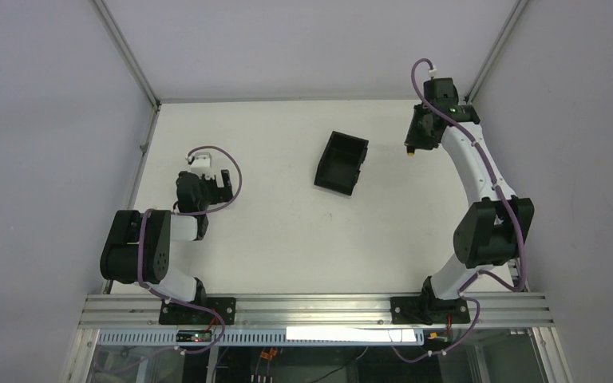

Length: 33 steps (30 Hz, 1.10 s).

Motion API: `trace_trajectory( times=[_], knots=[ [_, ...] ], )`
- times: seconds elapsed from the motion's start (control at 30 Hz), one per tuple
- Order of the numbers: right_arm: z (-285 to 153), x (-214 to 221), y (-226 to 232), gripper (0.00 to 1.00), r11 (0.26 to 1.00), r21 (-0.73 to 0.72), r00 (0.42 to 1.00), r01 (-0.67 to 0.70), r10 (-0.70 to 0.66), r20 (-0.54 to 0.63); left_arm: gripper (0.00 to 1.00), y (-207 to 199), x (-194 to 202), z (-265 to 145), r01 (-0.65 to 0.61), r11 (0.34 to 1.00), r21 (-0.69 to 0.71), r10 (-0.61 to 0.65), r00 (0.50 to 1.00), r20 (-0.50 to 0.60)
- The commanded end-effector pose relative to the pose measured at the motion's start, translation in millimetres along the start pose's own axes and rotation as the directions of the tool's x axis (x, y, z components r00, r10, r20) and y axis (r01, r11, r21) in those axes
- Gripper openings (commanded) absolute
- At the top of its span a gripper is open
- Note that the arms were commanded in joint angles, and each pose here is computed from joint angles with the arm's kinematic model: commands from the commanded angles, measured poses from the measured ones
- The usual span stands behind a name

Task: Put the screwdriver in the bin

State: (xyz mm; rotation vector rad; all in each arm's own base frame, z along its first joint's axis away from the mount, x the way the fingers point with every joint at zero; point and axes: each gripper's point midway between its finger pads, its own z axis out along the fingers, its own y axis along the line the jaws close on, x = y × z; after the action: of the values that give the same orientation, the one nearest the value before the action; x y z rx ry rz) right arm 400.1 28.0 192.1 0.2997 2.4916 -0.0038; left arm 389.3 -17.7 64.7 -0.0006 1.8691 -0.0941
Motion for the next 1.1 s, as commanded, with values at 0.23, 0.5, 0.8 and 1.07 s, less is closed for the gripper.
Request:
trace_trajectory(
  times=[0.23,0.5,0.8,1.07],
  knots=[
    [-52,-10,156,0.09,0.883,-0.469,0.997,-0.035,0.065,0.047,0.99,-2,-15,-1,-0.001,1.000,0.006,0.001,0.999,0.049],
    [-20,9,202,0.08,0.916,-0.397,0.995,0.065,-0.029,0.098,0.99,-2,-15,-1,-0.001,1.000,0.006,0.001,0.999,0.049],
    [47,54,203,0.13,0.948,-0.285,0.989,0.141,-0.121,0.086,0.99,-2,-15,-1,-0.001,1.000,0.006,0.001,0.999,0.048],
    [76,85,186,0.19,0.960,-0.232,0.987,0.159,-0.154,0.039,0.99,-2,-15,-1,-0.001,1.000,0.006,0.001,0.999,0.049]
  ],
)
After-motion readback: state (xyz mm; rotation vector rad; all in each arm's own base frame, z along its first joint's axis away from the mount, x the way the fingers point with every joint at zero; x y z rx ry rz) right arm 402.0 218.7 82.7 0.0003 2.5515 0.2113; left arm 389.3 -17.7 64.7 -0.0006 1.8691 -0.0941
